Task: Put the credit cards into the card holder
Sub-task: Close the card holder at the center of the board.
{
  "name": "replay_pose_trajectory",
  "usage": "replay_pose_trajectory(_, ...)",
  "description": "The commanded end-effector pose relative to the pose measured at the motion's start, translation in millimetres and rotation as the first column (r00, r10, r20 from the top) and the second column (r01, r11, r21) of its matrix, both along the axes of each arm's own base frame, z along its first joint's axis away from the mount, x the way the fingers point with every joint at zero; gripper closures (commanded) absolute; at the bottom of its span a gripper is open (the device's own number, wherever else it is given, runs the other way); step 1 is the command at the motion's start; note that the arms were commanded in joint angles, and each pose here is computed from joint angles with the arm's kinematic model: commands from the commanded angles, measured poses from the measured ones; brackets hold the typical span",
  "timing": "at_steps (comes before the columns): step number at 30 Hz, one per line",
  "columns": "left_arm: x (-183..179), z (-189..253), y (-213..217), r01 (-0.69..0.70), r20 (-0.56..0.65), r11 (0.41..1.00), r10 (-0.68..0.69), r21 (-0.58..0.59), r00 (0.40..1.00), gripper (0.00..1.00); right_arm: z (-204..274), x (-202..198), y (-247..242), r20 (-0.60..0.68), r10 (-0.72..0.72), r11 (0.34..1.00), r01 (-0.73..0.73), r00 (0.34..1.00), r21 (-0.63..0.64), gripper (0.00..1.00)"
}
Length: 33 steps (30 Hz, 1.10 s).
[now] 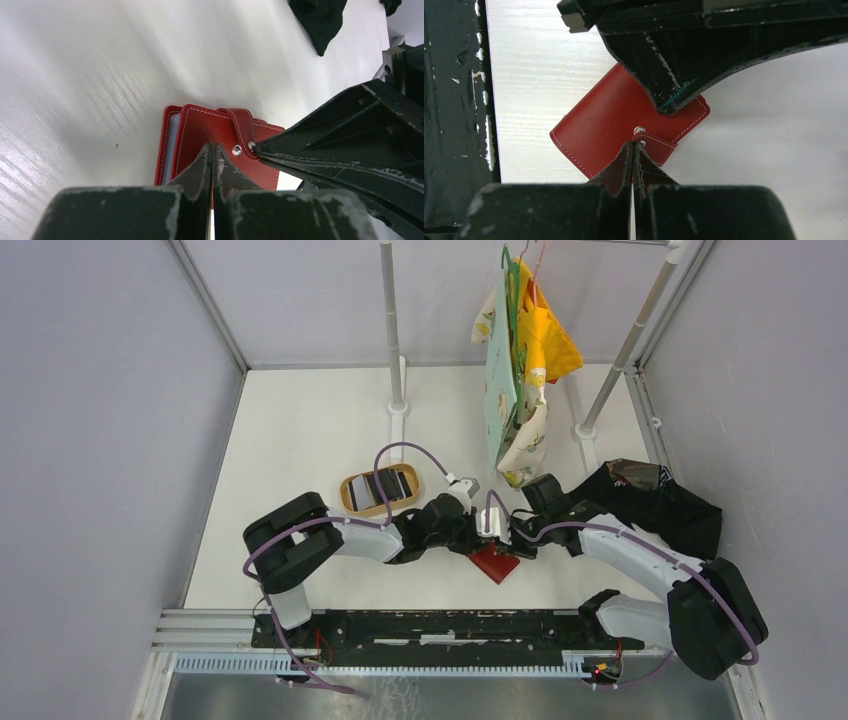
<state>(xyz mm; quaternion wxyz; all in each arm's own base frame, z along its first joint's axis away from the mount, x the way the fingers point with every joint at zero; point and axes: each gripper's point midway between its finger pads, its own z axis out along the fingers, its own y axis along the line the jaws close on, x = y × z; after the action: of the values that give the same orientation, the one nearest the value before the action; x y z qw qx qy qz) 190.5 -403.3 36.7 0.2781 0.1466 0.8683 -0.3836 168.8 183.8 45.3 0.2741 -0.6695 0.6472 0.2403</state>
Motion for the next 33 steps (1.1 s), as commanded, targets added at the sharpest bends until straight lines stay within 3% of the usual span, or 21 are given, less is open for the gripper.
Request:
replay_pose_trajectory(1, 0, 3, -6, 0.011, 0.012, 1.000, -0.011, -0.002, 1.000, 0.98, 10, 3, 13, 0.013, 0.029, 0.999, -0.029, 0.999, 0.037, 1.00)
replay_pose_trajectory(18, 0, 2, -9, 0.015, 0.012, 1.000, -0.015, -0.002, 1.000, 0.98, 11, 2, 20, 0.033, 0.039, 0.998, -0.040, 0.999, 0.040, 1.00)
replay_pose_trajectory(33, -1, 1, -8, 0.014, 0.013, 1.000, -0.014, 0.000, 1.000, 0.98, -6, -13, 11, 0.028, 0.098, 0.995, -0.098, 0.995, -0.030, 1.00)
